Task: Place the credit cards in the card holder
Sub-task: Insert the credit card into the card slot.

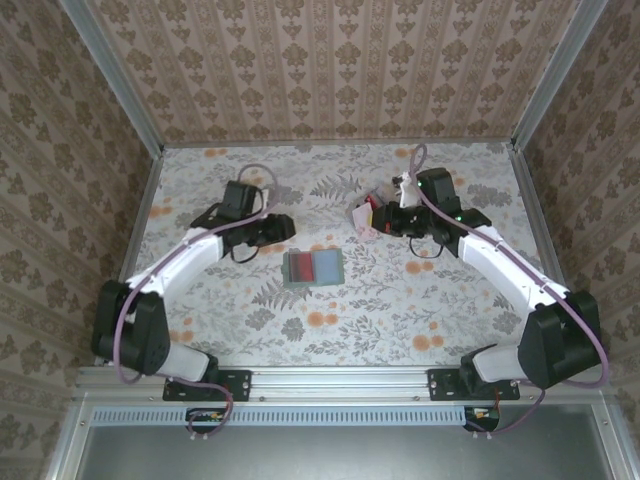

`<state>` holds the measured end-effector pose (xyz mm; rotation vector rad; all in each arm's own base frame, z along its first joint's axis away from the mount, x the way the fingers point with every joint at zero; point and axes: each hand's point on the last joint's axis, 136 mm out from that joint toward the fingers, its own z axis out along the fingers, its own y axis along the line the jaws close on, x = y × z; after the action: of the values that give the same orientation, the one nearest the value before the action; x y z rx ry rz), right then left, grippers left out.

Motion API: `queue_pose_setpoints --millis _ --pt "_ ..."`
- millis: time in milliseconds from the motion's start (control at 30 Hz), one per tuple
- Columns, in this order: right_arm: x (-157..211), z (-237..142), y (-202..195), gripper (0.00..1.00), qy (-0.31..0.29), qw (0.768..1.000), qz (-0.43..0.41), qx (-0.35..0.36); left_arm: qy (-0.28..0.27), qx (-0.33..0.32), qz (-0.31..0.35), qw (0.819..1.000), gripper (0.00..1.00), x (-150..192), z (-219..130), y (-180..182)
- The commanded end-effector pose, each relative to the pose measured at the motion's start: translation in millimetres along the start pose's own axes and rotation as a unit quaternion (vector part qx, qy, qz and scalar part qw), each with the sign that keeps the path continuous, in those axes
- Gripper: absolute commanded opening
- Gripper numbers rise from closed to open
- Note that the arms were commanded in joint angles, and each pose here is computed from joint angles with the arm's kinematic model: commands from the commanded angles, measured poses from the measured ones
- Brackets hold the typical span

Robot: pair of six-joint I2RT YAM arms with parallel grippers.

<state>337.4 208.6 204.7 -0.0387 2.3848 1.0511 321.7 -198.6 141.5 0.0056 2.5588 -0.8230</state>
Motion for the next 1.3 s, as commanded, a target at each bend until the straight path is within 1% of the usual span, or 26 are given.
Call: queue_pose_setpoints --millis 0,100,200,267,467,633,800,900,1100,1267 --pt "13 10 15 0.04 0.005 0.999 0.000 -0.033 -0.003 -0.014 -0.025 1.000 0.45 14 -12 24" --pt "29 25 17 0.04 0.013 0.999 -0.002 -0.037 0.012 -0.017 -0.049 0.999 0.45 31 -12 41" --pt "43 38 23 0.04 0.018 0.999 -0.005 -0.049 0.027 -0.019 -0.057 0.998 0.45 42 -6 49" --pt "56 53 19 0.04 0.030 0.999 -0.001 -0.044 0.035 -0.020 -0.062 0.997 0.45 48 -2 53" --pt "76 88 6 0.04 0.049 0.998 0.024 -0.035 0.044 -0.017 -0.078 0.996 0.45 56 12 63" --pt "79 112 -7 0.04 0.055 0.997 0.044 -0.028 0.053 -0.007 -0.088 0.995 0.44 57 26 66" --pt "81 129 -15 0.04 0.070 0.996 0.060 -0.021 0.057 -0.002 -0.094 0.994 0.40 58 37 67" --pt "86 141 -18 0.04 0.081 0.993 0.077 -0.033 0.066 -0.007 -0.089 0.994 0.39 62 41 66" --pt "89 152 -19 0.04 0.089 0.991 0.090 -0.049 0.076 -0.018 -0.087 0.993 0.33 71 48 67" --pt "91 152 -18 0.04 0.093 0.990 0.091 -0.053 0.092 -0.015 -0.086 0.992 0.31 78 59 63"
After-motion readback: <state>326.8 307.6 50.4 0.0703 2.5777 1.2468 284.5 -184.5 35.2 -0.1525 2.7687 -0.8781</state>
